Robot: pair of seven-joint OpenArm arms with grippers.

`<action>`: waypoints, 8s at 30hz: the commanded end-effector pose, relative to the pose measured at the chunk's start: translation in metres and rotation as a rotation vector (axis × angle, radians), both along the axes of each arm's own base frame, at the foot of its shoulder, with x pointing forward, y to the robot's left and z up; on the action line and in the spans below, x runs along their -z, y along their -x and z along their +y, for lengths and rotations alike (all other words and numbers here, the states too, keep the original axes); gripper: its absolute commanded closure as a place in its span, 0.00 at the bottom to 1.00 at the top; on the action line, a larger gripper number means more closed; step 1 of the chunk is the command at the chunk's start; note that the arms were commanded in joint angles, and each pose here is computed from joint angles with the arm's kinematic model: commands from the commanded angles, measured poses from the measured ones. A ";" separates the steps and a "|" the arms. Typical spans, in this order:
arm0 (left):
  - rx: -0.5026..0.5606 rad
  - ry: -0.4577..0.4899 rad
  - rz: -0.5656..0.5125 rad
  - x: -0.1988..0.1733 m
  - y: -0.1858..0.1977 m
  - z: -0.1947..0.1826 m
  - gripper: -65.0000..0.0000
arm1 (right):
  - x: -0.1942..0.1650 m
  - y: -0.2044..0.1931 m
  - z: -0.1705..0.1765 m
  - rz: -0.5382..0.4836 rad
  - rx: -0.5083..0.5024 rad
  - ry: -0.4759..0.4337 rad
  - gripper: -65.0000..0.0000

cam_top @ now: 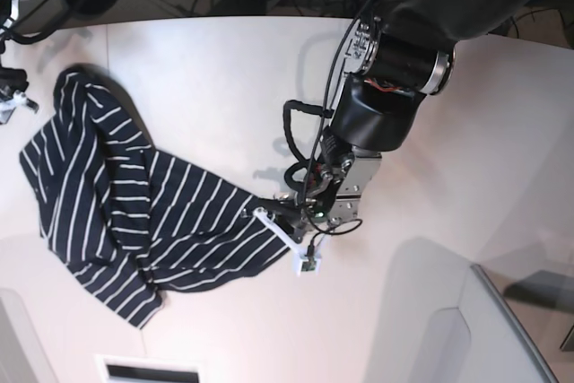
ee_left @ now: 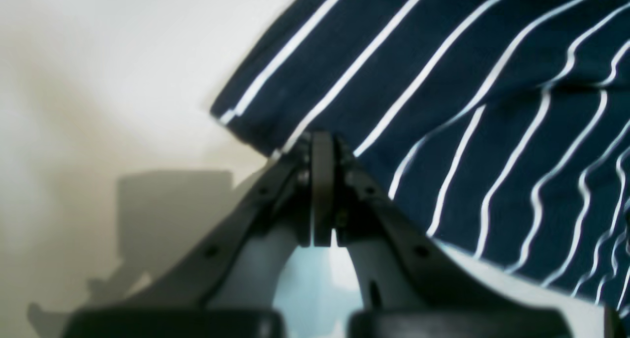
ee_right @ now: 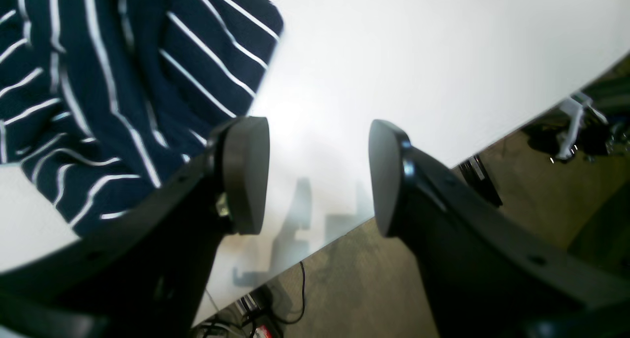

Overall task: Layout the t-shirt on the table in an organized manner, then fold the t-shirt properly
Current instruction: 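Hold the shirt with both grippers and stretch it apart, then lift the shirt with both grippers and spread it across the table, then pull the shirt edges apart with both grippers to flatten it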

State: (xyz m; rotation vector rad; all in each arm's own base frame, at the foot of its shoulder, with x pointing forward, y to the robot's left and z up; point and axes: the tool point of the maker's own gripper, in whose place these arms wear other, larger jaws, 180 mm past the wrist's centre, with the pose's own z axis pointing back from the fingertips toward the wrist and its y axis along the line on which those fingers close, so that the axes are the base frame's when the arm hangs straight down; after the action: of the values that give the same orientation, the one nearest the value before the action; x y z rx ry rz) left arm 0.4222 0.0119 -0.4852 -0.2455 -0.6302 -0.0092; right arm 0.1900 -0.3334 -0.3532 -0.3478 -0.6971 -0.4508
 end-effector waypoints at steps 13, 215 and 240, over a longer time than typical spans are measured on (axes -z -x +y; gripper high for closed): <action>-0.038 -0.054 -0.011 0.009 -0.001 0.044 1.00 | -0.009 -0.007 -0.001 -0.028 -0.017 0.024 0.53; -0.348 -0.249 0.073 0.023 0.195 0.313 1.00 | 0.103 -0.158 0.026 0.254 -0.459 0.115 0.50; -0.344 -0.249 0.073 0.023 0.197 0.312 1.00 | 0.015 -0.178 0.081 0.033 -0.477 0.138 0.50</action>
State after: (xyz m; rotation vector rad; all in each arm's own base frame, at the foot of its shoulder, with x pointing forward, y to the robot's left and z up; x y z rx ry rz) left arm 0.2484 0.3196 -0.4941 0.0813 -0.6948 0.2508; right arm 0.3636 -0.2448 -0.3803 -0.2796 -0.7297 0.0692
